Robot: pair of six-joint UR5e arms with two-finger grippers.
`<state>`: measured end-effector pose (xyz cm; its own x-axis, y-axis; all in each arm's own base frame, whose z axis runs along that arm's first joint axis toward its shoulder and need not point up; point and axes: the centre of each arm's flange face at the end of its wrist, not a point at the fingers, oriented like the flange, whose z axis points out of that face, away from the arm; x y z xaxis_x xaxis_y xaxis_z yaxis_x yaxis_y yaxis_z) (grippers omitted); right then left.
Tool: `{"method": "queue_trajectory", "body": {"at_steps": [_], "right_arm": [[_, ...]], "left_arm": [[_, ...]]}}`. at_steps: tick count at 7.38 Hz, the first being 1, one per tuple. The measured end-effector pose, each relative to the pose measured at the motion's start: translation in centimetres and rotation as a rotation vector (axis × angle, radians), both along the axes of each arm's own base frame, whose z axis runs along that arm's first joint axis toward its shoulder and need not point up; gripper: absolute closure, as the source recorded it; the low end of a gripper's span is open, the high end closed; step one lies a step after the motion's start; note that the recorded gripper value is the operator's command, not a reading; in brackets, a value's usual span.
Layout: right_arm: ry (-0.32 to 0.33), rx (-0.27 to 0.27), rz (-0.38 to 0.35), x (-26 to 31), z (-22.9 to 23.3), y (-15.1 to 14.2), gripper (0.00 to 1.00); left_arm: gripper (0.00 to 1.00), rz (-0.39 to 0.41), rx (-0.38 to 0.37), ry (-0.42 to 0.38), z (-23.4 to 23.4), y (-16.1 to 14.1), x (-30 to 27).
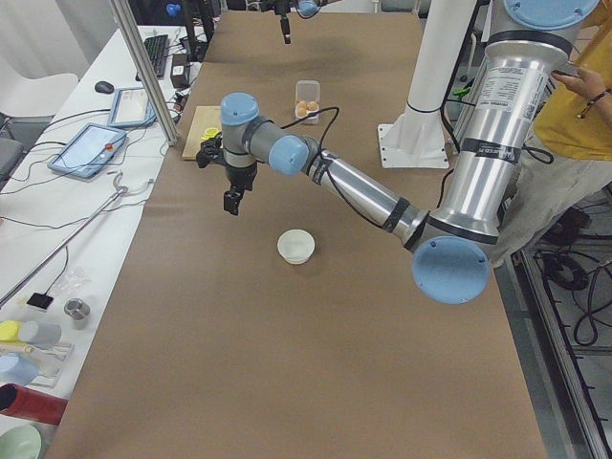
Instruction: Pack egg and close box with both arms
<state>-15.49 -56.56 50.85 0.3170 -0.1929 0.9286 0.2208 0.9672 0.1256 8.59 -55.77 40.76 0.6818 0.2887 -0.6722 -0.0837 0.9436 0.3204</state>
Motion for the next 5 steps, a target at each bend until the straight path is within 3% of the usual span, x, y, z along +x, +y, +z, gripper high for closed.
{"method": "queue_trajectory", "body": {"at_steps": [5], "right_arm": [[-0.037,0.014,-0.128,-11.4,-8.7,-0.6,0.89]], "left_arm": [[0.03,0.023,-0.003,-0.011,8.8,1.4,-9.2]]}}
